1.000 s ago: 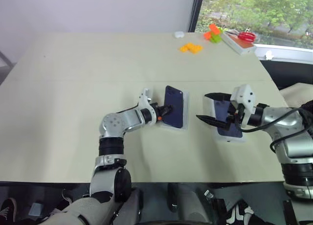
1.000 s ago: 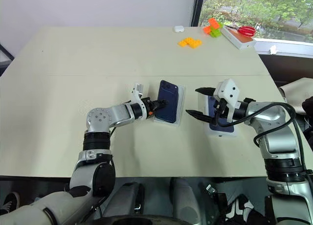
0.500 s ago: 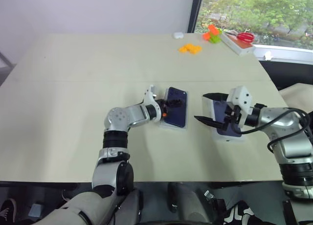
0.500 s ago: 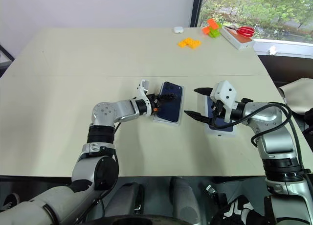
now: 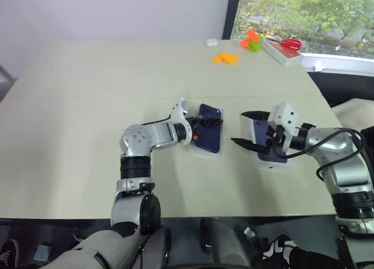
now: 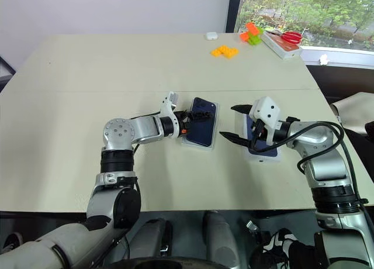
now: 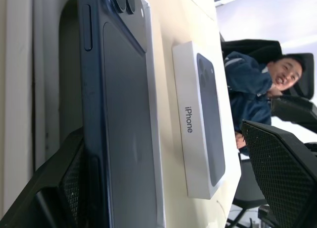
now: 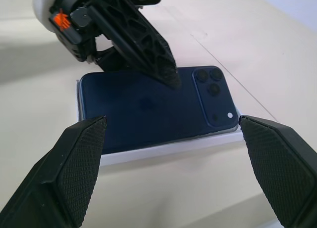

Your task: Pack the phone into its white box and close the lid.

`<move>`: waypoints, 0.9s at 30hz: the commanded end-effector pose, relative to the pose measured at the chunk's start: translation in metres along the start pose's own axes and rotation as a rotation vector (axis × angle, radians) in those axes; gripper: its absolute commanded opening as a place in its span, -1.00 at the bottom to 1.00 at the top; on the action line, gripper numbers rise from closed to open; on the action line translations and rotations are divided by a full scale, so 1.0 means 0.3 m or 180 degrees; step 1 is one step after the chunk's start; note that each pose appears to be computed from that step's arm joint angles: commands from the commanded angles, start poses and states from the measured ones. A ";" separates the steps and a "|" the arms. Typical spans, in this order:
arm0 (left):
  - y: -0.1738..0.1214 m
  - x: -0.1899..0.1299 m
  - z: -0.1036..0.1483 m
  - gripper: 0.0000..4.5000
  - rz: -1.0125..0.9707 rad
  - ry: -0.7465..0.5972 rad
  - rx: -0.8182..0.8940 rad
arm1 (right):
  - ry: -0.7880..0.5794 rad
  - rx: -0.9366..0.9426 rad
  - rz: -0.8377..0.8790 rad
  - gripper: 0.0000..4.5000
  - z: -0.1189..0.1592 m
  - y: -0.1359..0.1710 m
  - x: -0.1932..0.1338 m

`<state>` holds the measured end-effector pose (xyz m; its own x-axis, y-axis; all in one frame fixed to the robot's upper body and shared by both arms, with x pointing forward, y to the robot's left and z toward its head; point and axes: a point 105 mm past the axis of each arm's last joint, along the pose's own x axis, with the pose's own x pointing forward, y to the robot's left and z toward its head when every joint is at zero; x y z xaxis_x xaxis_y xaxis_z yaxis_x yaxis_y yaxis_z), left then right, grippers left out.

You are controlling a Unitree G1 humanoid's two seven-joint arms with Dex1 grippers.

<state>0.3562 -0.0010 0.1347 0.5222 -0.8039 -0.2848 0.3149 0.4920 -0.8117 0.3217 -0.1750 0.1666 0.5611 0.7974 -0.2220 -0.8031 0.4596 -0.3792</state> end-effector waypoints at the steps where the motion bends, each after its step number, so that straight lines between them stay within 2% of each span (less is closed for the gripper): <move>1: -0.039 -0.044 0.046 0.97 -0.0088 -0.0154 0.0081 | -0.0109 -0.0122 -0.0017 1.00 0.035 -0.011 0.010; 5: -0.038 -0.077 0.054 0.97 -0.0026 -0.0168 0.0116 | -0.0113 -0.0131 -0.0003 1.00 0.033 -0.012 0.019; 12: -0.068 -0.162 0.135 0.97 0.0063 -0.0454 0.0389 | -0.0266 -0.0060 -0.0078 1.00 0.062 -0.031 0.040; 18: -0.035 -0.223 0.185 0.97 0.0216 -0.0711 0.0494 | -0.0343 -0.0044 -0.0291 1.00 0.081 -0.057 0.064; 21: -0.011 -0.210 0.181 0.60 0.0235 -0.0778 0.0383 | -0.0411 -0.0017 -0.0334 1.00 0.088 -0.048 0.092; 22: -0.009 -0.202 0.173 0.38 0.0241 -0.0758 0.0390 | -0.0433 0.0039 -0.0353 1.00 0.089 -0.046 0.101; 25: -0.024 -0.195 0.151 -0.30 0.0140 -0.0682 0.0492 | -0.0462 0.0096 -0.0318 0.61 0.097 -0.034 0.116; 27: -0.008 -0.198 0.148 -0.75 0.0192 -0.0692 0.0582 | -0.0458 0.0075 -0.0318 0.17 0.100 -0.032 0.115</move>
<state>0.3603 0.0615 0.1644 0.6853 -0.6863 -0.2437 0.3531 0.6058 -0.7130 0.3455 -0.1444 0.1720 0.6131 0.7841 -0.0966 -0.7640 0.5574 -0.3250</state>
